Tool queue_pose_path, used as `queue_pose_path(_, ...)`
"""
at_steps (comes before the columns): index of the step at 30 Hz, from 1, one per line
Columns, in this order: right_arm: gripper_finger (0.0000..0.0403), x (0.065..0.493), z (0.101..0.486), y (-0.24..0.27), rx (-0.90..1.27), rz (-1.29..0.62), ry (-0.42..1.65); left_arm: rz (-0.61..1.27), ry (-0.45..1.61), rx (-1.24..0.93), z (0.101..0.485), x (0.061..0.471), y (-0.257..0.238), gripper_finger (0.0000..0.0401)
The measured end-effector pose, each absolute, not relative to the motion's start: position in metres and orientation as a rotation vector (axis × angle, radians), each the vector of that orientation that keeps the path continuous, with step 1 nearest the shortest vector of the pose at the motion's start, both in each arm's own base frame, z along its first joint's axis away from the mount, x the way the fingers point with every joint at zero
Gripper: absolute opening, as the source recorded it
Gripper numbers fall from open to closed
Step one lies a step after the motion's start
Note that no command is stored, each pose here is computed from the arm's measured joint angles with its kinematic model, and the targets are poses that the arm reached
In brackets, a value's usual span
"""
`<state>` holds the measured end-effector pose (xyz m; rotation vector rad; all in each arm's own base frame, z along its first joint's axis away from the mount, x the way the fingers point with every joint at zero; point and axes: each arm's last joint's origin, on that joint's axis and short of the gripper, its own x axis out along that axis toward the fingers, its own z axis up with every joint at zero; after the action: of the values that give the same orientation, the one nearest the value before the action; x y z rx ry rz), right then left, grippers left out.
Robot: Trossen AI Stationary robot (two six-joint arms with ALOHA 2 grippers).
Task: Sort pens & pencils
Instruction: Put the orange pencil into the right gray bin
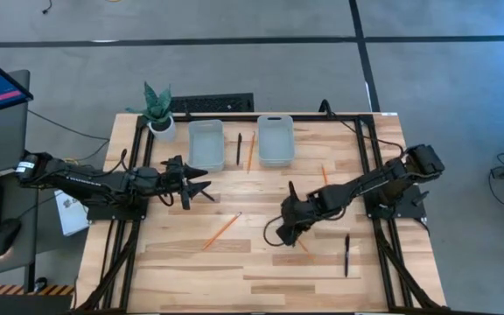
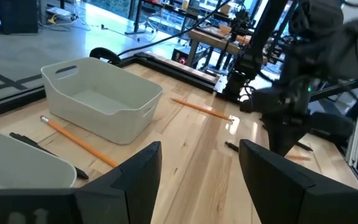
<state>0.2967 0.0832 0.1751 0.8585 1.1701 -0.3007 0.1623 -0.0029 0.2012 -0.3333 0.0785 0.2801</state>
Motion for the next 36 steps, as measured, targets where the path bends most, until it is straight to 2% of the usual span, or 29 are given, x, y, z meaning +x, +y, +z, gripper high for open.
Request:
queue_pose_path(13,0.0055,0.343,0.253,0.010,0.662,-0.222,0.923,0.280,0.084,-0.332,0.201,0.162,-0.003,0.0206)
queue_pose_path(18,0.0055,0.350,0.284,-0.037,0.590,-0.327,0.790,0.281,0.089,-0.331,0.200,0.162,-0.003,0.0206)
queue_pose_path(22,0.0055,0.348,0.304,-0.078,0.567,-0.489,0.680,0.284,0.105,-0.327,0.199,0.162,-0.003,0.0206)
queue_pose_path(27,0.0055,0.337,0.308,-0.122,0.589,-0.646,0.613,0.286,0.114,-0.325,0.198,0.162,-0.003,0.0206)
queue_pose_path(36,0.0056,0.325,0.288,-0.169,0.578,-0.760,0.681,0.286,0.119,-0.292,0.198,0.162,-0.003,0.0206)
